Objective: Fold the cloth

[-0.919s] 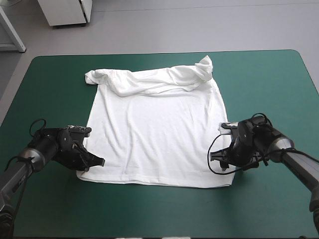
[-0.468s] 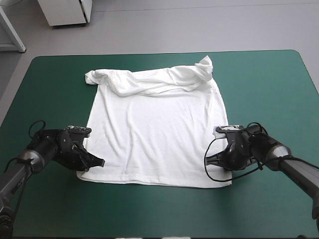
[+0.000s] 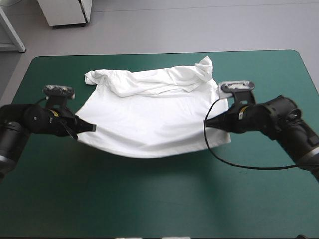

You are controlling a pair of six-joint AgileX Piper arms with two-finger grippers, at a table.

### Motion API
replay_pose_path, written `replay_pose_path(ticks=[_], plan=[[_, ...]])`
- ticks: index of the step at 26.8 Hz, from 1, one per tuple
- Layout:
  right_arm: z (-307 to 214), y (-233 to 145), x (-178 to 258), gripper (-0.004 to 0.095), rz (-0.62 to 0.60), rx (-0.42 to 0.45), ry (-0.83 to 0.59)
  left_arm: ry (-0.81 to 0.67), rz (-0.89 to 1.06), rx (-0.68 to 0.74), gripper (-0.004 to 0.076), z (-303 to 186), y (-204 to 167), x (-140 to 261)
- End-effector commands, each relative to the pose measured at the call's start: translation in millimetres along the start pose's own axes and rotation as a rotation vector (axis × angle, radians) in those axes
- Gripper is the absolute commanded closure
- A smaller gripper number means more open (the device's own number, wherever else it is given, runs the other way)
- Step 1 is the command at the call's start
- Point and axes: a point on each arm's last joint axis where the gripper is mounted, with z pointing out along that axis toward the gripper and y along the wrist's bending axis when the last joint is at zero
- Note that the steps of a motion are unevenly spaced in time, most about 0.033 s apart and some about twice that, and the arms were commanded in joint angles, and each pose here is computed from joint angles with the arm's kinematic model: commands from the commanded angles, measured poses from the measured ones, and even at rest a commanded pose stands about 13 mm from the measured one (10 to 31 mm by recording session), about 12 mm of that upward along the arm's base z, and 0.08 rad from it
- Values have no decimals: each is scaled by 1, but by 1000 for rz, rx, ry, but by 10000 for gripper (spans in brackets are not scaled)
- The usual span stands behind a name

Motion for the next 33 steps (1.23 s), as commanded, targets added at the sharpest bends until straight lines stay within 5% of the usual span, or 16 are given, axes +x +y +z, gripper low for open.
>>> replay_pose_path(ticks=[1, 10, 21, 26, 33], plan=[[-77, 1, -35, 923, -26, -6, -262, -257, 27, -25, 733, -79, -6, -27], [-225, 0, -74, 923, -41, -32, -811, -814, 140, -104, 733, -234, -19, -63], [-334, -10, -59, 923, -72, -24, -1239, -1173, 190, -212, 733, -322, -25, -56], [-347, -11, -60, 923, -111, 21, -1348, -1308, 217, -258, 733, -339, -26, -57], [-270, 9, -127, 923, -171, 38, -1291, -1160, 223, -219, 733, -268, -15, -121]])
